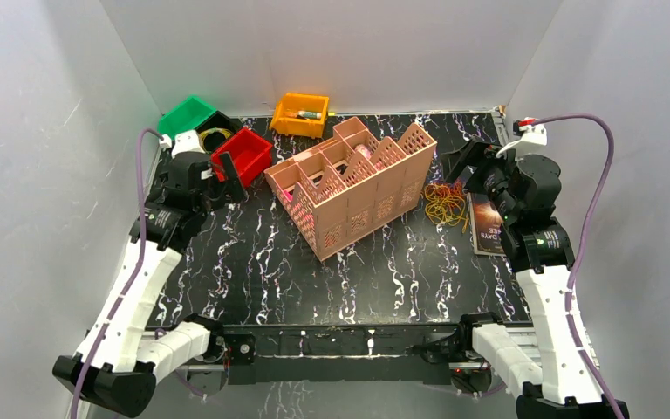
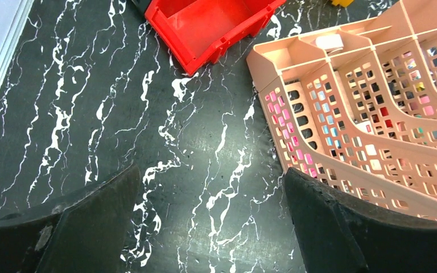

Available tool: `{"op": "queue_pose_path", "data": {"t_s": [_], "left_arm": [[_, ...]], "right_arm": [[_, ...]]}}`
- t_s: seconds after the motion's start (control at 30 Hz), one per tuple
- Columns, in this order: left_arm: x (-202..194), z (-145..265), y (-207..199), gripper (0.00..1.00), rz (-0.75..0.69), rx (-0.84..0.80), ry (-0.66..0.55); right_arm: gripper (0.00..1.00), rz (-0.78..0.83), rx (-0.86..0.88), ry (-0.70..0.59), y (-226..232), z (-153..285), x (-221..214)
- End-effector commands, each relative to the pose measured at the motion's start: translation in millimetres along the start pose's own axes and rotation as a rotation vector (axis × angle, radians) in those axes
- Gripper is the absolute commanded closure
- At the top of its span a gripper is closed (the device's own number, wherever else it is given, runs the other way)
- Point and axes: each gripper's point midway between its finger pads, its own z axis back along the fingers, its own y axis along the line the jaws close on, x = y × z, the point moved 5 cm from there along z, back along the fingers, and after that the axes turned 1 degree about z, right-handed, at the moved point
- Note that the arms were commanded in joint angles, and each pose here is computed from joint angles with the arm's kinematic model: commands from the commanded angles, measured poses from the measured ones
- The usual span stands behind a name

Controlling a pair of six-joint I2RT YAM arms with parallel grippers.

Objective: Untangle the cables

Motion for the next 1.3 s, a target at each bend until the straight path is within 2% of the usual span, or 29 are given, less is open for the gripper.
{"op": "queue_pose_path", "data": {"t_s": [0.0,0.23,0.53,0.73,0.97,1.27], "left_arm": [[8,17,4,0.02,-0.02,-0.051,-0.054],[7,18,7,0.02,-0.04,-0.043,-0.057],[13,29,6,0.02,-0.041,-0.086,-0.096],[11,31,10,0.02,-0.052,-0.067,-0.087],[8,28,15,0.02,-0.056,-0.019,-0.065],[5,26,14,0.02,-0.074,-0.018,-0.028]], "right_arm": [[0.02,-0.001,0.042,-0.079,9,6,22],[0.02,-0.025,0.04,-0.011,9,-10,15],[0.02,-0.036,0.022,0.117,6,-55,11],[0.02,-0.045,0.044,0.15,9,-82,16],[0.02,0.007,-0.009,0.279,-3,-118,5],[0.02,0.068,-0.05,0.383,-10,-135,-4]]}}
